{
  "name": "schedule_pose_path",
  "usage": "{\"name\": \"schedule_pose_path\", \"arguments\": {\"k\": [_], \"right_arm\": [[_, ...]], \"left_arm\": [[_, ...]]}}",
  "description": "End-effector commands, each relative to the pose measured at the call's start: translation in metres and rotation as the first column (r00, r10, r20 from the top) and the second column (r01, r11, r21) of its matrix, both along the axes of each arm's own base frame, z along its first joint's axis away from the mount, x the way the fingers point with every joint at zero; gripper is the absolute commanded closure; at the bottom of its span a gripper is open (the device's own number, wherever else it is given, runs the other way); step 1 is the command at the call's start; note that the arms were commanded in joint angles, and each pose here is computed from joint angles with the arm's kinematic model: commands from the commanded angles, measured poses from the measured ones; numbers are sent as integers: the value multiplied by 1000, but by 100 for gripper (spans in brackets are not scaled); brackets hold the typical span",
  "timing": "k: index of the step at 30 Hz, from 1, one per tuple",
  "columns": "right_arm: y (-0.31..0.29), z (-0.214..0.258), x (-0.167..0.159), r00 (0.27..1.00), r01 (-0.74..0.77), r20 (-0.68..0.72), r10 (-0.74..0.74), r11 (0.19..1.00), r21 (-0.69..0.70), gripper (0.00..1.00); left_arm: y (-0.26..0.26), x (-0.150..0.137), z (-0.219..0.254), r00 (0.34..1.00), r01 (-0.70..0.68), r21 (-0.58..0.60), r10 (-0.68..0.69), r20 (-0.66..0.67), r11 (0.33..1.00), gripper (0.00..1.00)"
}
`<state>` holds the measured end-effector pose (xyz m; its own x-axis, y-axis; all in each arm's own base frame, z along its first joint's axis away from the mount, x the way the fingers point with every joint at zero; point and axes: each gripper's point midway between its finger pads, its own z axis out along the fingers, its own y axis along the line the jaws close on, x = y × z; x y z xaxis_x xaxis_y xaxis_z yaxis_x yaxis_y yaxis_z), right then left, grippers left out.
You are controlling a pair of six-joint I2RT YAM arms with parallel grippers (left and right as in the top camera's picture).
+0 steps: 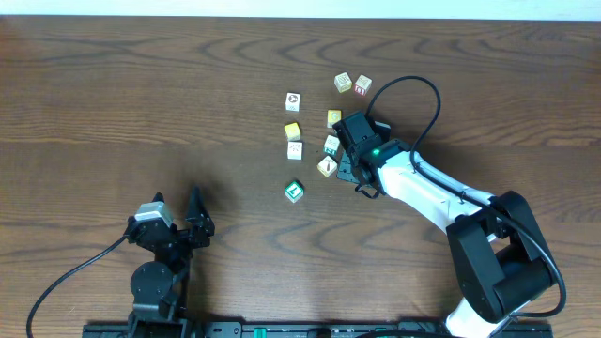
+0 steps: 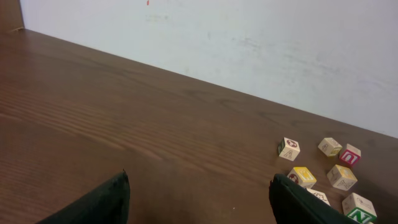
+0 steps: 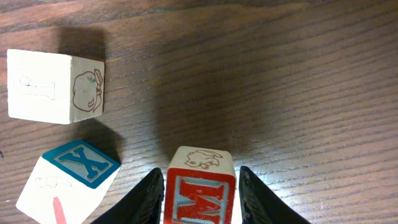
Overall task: Lift 5 blocks
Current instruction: 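Move the right gripper forward over the block cluster, then lower the right gripper and grasp the white hammer-picture block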
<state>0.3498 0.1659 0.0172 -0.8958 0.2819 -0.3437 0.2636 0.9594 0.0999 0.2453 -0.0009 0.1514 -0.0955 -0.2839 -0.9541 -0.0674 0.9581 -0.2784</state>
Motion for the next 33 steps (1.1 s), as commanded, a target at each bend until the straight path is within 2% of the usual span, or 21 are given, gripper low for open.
{"name": "schedule_pose_path", "arguments": {"k": [1,7,13,19,25,33], "right_arm": [[-6,0,3,1000,-13,14,13,999,-37,64],[-6,-2,-4,999,-30,-18,29,999,-42,75],[15,-2,-16,983,-176,-56,175,984,4,78],[15,17,-33,974,-214,-73,213,977,-3,82],[18,36,-54,966,-242,-91,241,970,-3,81],[45,22,-78,943,-320,-95,318,947,-7,78]], "left_arm": [[3,-1,-19,998,-15,11,16,-61,1000,28],[3,-1,-19,998,-15,11,16,-61,1000,28],[3,-1,-19,998,-15,11,16,-61,1000,28],[3,-1,-19,998,-15,11,16,-61,1000,28],[3,-1,-19,998,-14,11,15,-61,1000,28],[3,-1,-19,998,-15,11,16,-61,1000,28]]}}
